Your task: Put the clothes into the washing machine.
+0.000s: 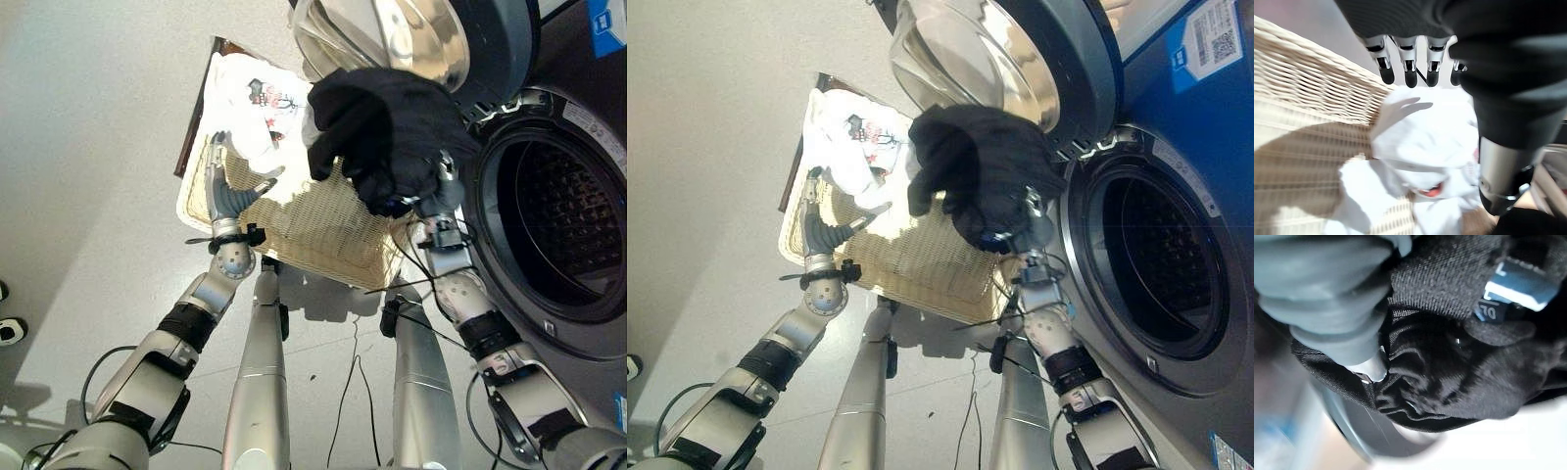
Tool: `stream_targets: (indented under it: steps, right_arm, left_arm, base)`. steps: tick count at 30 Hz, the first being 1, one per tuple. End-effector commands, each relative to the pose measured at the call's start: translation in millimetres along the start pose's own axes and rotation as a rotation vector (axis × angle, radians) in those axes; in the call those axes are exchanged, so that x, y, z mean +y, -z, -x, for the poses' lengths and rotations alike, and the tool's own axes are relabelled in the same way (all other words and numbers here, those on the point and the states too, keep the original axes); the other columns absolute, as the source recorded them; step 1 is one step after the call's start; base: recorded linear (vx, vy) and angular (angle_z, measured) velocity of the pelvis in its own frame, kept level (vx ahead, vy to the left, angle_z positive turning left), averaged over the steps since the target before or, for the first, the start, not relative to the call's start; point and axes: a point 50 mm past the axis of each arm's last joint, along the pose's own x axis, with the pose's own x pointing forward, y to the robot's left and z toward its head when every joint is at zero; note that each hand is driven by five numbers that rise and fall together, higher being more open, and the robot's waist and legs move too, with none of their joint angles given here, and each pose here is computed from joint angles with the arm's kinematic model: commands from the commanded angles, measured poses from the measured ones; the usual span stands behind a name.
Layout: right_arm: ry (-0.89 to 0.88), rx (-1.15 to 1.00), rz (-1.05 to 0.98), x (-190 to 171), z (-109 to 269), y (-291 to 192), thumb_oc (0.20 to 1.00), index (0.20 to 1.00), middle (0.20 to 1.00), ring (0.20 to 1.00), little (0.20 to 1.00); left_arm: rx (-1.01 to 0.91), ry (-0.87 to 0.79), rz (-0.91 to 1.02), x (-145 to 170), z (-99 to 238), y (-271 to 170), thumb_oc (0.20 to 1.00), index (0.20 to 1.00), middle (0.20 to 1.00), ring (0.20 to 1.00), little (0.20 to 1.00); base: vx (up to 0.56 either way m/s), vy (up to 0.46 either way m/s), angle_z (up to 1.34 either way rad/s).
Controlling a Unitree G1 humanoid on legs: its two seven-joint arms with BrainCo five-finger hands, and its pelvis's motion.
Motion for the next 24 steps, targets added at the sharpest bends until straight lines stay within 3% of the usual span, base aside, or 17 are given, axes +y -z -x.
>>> stream_targets:
  steps: [1, 7, 19, 24]
  right_arm:
    - [-0.067, -0.078, 0.06, 15.9, -9.1, -17.3, 0.2, 0.2, 0.2, 0.2, 0.2]
    - [0.128, -0.137, 0.13, -10.4, 2.3, -29.4, 0.2, 0.2, 0.2, 0.2, 0.2]
    - [0.312, -0.363, 0.205, -24.0, -7.1, -73.6, 0.2, 0.2, 0.2, 0.2, 0.2]
    - [0.58, -0.796, 0.267, -12.9, -20.3, -176.0, 0.2, 0.2, 0.2, 0.2, 0.2]
  left_arm:
    - [-0.091, -0.142, 0.063, 11.5, -17.0, -16.8, 1.0, 1.0, 1.0, 1.0, 1.0]
    - [-0.058, -0.199, 0.022, 17.6, -19.1, -6.9, 1.0, 1.0, 1.0, 1.0, 1.0]
    - [-0.046, -0.204, -0.045, 19.3, -29.9, -2.5, 1.0, 1.0, 1.0, 1.0, 1.0]
    - [-0.048, -0.165, -0.099, 27.0, -36.2, 5.3, 1.0, 1.0, 1.0, 1.0, 1.0]
  base:
    - [-0.01, 0.026, -0.06]
    - [-0.01, 0.027, -0.11]
    - [0.0, 0.011, -0.02]
    - [0.0, -0.061, 0.0]
